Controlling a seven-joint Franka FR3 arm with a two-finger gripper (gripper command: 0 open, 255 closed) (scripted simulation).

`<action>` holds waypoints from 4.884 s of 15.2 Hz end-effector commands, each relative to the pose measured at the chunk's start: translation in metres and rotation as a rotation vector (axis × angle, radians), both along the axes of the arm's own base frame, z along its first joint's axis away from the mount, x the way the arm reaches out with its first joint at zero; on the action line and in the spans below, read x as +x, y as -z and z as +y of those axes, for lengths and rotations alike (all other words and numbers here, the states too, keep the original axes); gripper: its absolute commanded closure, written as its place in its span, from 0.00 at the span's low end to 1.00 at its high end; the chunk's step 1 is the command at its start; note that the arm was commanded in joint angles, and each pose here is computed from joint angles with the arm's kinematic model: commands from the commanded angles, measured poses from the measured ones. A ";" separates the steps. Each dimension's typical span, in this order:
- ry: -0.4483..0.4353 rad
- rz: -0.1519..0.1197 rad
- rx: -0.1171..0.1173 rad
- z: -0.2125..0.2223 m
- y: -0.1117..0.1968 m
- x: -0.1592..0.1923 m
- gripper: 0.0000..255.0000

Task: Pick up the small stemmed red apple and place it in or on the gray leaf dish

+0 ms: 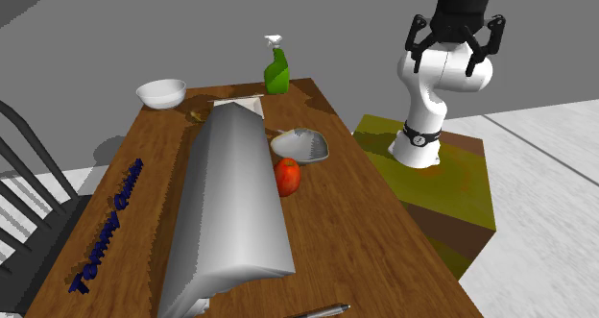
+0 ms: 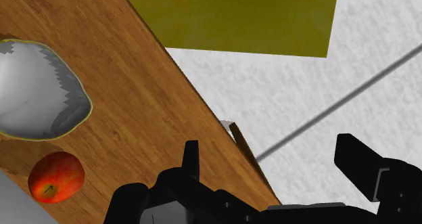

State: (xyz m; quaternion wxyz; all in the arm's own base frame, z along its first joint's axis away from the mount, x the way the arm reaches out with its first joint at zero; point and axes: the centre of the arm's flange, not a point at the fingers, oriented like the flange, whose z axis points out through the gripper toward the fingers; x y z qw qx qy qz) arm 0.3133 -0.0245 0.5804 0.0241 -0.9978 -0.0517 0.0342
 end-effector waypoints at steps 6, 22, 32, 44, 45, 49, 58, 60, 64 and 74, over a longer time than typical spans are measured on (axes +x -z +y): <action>0.001 -0.026 -0.001 -0.051 0.029 0.026 0.00; 0.004 -0.109 -0.003 -0.213 0.119 0.114 0.00; 0.004 -0.134 -0.004 -0.261 0.171 0.144 0.00; 0.004 -0.134 -0.004 -0.261 0.185 0.144 1.00; 0.004 -0.134 -0.004 -0.261 0.185 0.144 1.00; 0.004 -0.134 -0.004 -0.261 0.185 0.144 1.00; 0.004 -0.134 -0.004 -0.261 0.158 0.144 1.00; 0.004 -0.134 -0.004 -0.261 0.148 0.144 1.00; 0.004 -0.134 -0.004 -0.261 0.127 0.144 1.00; 0.004 -0.134 -0.004 -0.261 0.074 0.144 1.00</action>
